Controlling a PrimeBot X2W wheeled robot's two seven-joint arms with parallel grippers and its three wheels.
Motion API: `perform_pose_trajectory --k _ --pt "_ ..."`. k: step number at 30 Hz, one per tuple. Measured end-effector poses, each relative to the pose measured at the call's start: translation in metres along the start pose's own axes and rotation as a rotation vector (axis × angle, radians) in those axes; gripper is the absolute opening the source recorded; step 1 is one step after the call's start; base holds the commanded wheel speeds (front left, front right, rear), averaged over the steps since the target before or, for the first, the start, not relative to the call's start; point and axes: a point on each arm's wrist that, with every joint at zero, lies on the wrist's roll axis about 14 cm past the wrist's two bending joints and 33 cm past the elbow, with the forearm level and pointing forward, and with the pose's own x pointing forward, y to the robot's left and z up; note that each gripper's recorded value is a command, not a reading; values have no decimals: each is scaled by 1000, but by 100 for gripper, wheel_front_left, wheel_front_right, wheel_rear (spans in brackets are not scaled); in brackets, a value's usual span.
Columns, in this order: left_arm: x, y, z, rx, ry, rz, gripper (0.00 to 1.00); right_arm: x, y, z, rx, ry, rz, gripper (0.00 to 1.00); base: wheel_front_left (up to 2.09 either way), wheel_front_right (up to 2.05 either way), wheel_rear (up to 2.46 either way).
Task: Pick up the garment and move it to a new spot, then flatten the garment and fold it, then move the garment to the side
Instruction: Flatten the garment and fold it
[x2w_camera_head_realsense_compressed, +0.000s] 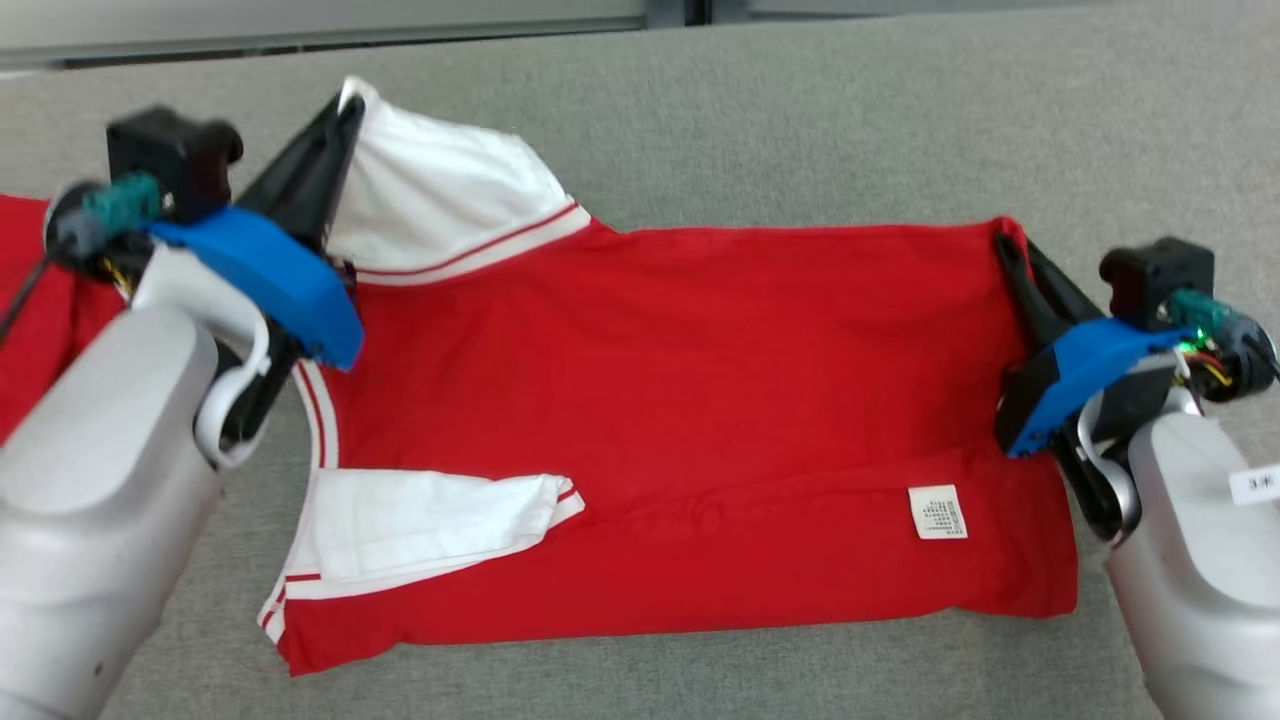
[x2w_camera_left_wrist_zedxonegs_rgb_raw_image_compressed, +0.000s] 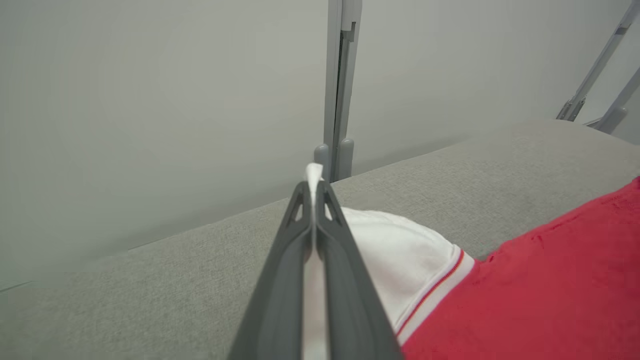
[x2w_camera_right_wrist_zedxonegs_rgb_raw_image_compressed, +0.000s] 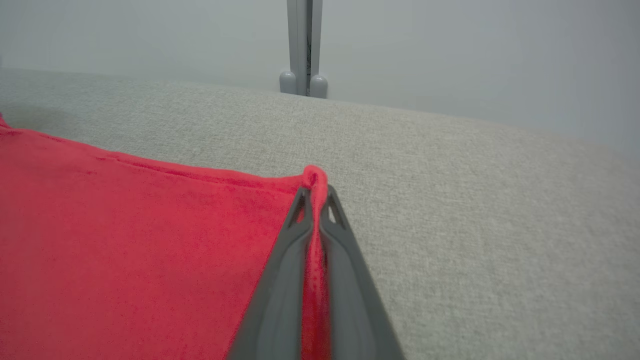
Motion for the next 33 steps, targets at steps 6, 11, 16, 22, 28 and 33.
perform_pose_trajectory --k 6,11,16,22,28,33 --pt "-47 -13 -4 -38 -31 29 0 -21 2 -2 18 -44 -13 0 0 0 0" --pt "-79 -31 -17 -94 -27 45 0 -35 6 -5 24 -83 -16 0 0 0 0" --pt "-107 -43 -39 -155 8 78 0 -47 9 -10 35 -112 -27 0 0 0 0" --pt "-133 -54 -62 -204 43 109 0 -64 17 -21 61 -131 -32 0 0 0 0" --pt "-143 -57 -72 -223 46 151 100 -78 24 -25 97 -146 -35 100 0 0 0" --pt "-146 -52 -68 -231 8 199 100 -90 19 -15 98 -194 -52 100 0 0 0"
